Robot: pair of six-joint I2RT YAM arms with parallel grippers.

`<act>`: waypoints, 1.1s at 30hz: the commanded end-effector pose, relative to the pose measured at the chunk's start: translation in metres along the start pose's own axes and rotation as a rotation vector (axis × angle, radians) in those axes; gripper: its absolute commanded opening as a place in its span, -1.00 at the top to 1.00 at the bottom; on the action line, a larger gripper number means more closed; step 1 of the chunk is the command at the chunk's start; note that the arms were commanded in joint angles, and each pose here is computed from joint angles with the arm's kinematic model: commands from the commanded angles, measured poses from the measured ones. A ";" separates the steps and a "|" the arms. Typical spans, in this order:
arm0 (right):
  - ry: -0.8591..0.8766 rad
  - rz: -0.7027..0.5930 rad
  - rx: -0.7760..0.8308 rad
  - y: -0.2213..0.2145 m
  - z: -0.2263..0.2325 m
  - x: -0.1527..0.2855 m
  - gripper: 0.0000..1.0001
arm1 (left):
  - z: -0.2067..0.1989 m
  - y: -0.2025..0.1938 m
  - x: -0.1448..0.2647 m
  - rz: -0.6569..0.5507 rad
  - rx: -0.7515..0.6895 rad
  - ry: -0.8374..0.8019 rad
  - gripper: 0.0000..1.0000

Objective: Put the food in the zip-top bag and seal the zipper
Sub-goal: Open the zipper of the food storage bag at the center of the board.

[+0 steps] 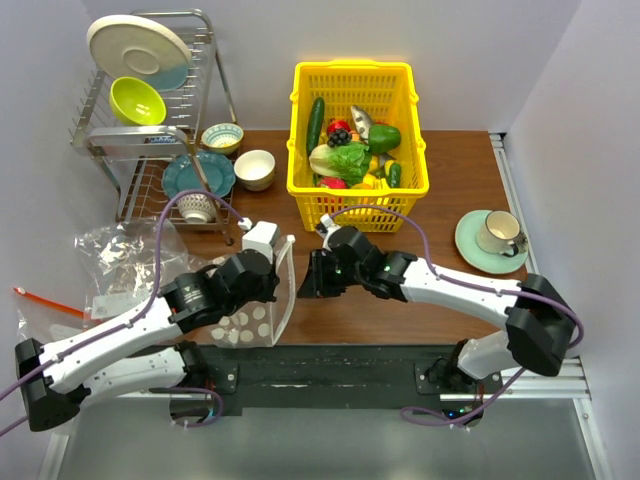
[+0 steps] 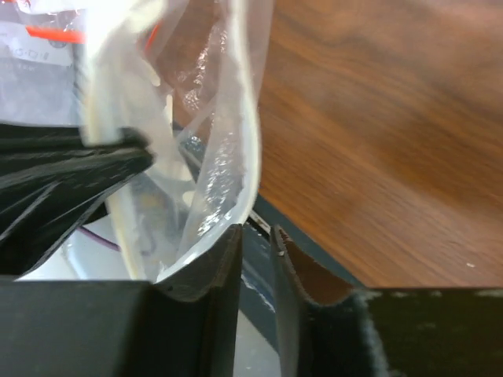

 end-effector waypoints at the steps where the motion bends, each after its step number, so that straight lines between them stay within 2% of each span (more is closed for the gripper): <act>1: -0.084 -0.052 0.034 -0.006 -0.019 0.009 0.46 | -0.016 0.021 -0.003 -0.057 0.025 -0.050 1.00; 3: -0.059 -0.060 0.036 -0.009 -0.020 0.009 0.35 | -0.018 0.024 -0.001 -0.063 0.027 -0.053 1.00; 6: 0.013 -0.093 0.047 -0.007 -0.013 0.013 0.07 | -0.018 0.026 0.001 -0.066 0.026 -0.066 1.00; 7: 0.025 -0.102 0.049 -0.007 -0.013 0.014 -0.10 | -0.018 0.024 0.001 -0.059 0.027 -0.067 1.00; 9: 0.046 -0.125 0.056 -0.005 -0.010 0.016 -0.18 | -0.019 0.024 0.003 -0.057 0.031 -0.079 1.00; 21: 0.101 -0.112 0.068 0.007 0.008 -0.009 -0.17 | -0.018 0.022 0.013 -0.054 0.053 -0.133 1.00; 26: -0.057 -0.107 0.041 0.003 -0.011 -0.019 -0.01 | -0.017 0.026 0.018 -0.065 0.050 -0.129 1.00; 33: -0.249 -0.114 0.016 -0.013 -0.049 -0.018 0.27 | -0.008 0.028 0.021 -0.047 0.006 -0.042 1.00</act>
Point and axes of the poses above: each gripper's point midway between its finger pads, its own x axis back along the fingers, its own z axis along the line the jaws close on, y = z × x, the point moved 8 cm from there along x, back along the fingers
